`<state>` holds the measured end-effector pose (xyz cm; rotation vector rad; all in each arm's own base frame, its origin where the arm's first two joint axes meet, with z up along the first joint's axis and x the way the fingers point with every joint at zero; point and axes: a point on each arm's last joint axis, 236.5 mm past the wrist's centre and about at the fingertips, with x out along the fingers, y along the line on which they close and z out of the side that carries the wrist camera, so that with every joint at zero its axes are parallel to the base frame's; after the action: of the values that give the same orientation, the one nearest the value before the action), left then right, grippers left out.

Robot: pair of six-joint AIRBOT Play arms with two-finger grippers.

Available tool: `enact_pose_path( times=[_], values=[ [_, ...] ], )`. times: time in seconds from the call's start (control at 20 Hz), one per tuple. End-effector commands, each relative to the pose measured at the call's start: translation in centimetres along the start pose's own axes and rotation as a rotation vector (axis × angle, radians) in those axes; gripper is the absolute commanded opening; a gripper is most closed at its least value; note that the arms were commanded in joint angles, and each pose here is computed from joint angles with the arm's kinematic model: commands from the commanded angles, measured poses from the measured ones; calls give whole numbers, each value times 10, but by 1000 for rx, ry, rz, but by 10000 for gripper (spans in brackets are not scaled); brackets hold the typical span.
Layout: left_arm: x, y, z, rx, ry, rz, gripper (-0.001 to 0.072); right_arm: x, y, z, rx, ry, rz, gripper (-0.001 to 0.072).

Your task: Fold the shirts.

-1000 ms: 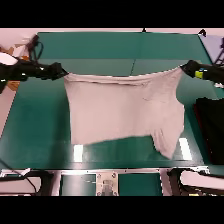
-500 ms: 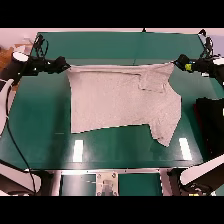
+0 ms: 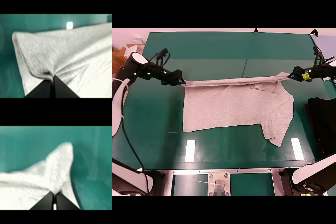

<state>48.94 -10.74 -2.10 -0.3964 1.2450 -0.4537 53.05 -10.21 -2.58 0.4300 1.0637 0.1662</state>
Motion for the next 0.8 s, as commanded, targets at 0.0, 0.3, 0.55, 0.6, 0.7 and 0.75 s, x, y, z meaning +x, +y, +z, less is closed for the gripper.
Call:
enact_pose_path(
  times=[0.0, 0.3, 0.55, 0.6, 0.7, 0.75],
  values=[
    [7, 10, -32, -3, 136, 101, 20, 3, -15, -32, -2, 116, -36, 13],
    [27, 31, -71, -105, 242, 199, 20, 20, -22, -63, 37, 177, -31, 13],
    [36, 26, -66, -145, 200, 160, 21, 20, -21, -63, 39, 177, -29, 14],
    [38, 21, -61, -154, 175, 138, 21, 20, -21, -63, 40, 176, -26, 14],
    [41, 9, -52, -174, 139, 88, 22, 18, -19, -63, 42, 183, -22, 95],
    [40, 5, -51, -181, 139, 71, 101, 15, -17, -63, 38, 190, -17, 186]
  ],
)
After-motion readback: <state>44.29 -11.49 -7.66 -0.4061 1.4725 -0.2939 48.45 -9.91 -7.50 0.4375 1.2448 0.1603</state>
